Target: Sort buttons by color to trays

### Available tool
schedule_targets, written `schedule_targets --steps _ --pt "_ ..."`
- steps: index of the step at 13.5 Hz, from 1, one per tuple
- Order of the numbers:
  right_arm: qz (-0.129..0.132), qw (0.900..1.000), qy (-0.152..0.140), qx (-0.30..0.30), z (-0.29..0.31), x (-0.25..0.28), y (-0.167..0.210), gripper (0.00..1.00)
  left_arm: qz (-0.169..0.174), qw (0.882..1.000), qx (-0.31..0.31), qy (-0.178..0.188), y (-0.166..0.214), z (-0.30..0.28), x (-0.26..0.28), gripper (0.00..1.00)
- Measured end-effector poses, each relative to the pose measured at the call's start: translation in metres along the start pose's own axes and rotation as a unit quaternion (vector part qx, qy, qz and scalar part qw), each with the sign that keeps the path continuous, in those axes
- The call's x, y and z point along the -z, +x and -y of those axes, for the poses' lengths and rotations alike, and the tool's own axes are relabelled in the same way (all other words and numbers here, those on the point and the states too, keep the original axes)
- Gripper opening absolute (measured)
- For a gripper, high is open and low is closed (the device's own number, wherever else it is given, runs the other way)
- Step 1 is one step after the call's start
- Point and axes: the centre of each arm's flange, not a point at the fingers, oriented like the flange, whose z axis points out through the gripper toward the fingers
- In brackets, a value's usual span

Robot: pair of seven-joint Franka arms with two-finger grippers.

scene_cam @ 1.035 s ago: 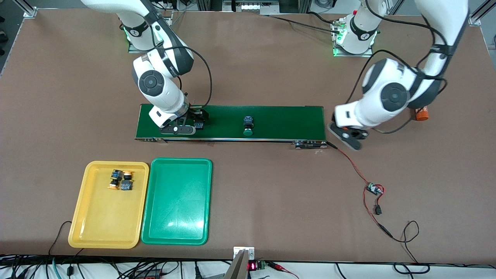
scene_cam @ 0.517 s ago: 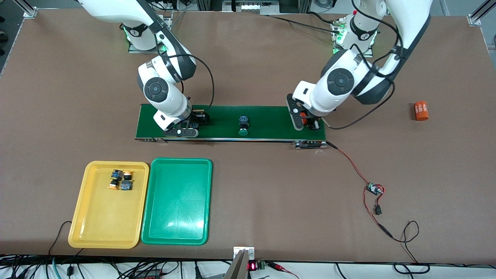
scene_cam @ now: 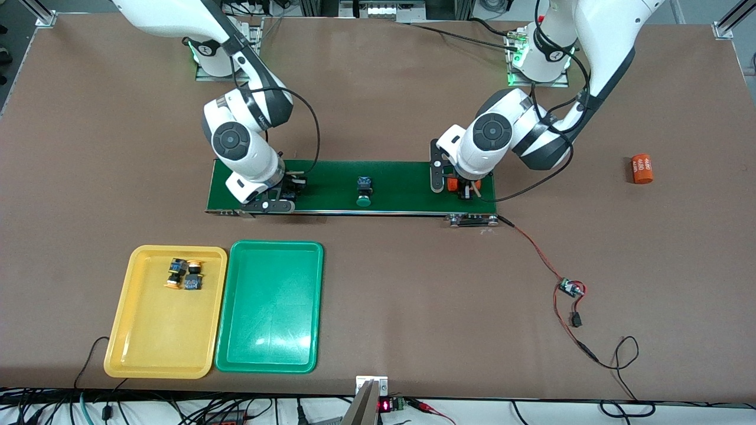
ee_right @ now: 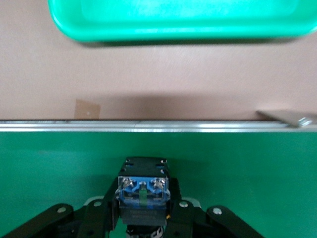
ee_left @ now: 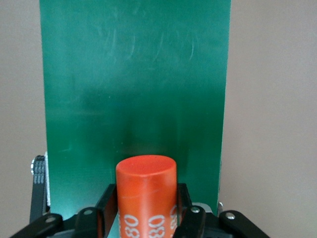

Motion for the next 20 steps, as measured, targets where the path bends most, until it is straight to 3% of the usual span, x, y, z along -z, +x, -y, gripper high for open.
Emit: schedule_targets --steps 2,4,5,8,11,14,18,20 --pt "-0.011 1.0 -0.003 0.01 -0.01 0.035 0.021 0.41 -0.001 1.0 0.001 0.006 0.001 0.002 0.007 0.77" --pt "-0.04 0.999 0.003 0.025 -0.02 0.079 0.046 0.41 0.015 1.0 0.006 0.006 -0.005 0.004 0.019 0.96" --pt "-0.057 0.998 0.003 0.035 -0.025 0.095 0.057 0.41 0.029 0.999 0.016 0.002 -0.01 0.006 0.031 1.0" --pt "-0.091 0.994 -0.003 0.053 -0.053 0.107 0.096 0.41 0.05 0.994 0.092 0.002 -0.048 0.022 0.09 1.0" --pt "-0.11 0.992 0.002 0.052 -0.073 0.075 0.136 0.41 0.054 0.978 0.2 0.028 -0.109 0.035 0.142 1.0" --pt "-0.117 0.991 -0.001 0.064 -0.083 0.03 0.157 0.41 0.054 0.946 0.318 0.026 -0.173 0.043 0.163 1.0" --pt "-0.115 0.99 -0.016 0.079 -0.09 -0.018 0.162 0.41 0.068 0.878 0.474 -0.006 -0.283 0.053 0.145 1.0" --pt "-0.12 0.989 -0.015 0.079 -0.091 -0.021 0.164 0.56 0.078 0.846 0.526 -0.027 -0.331 0.048 0.125 1.0"
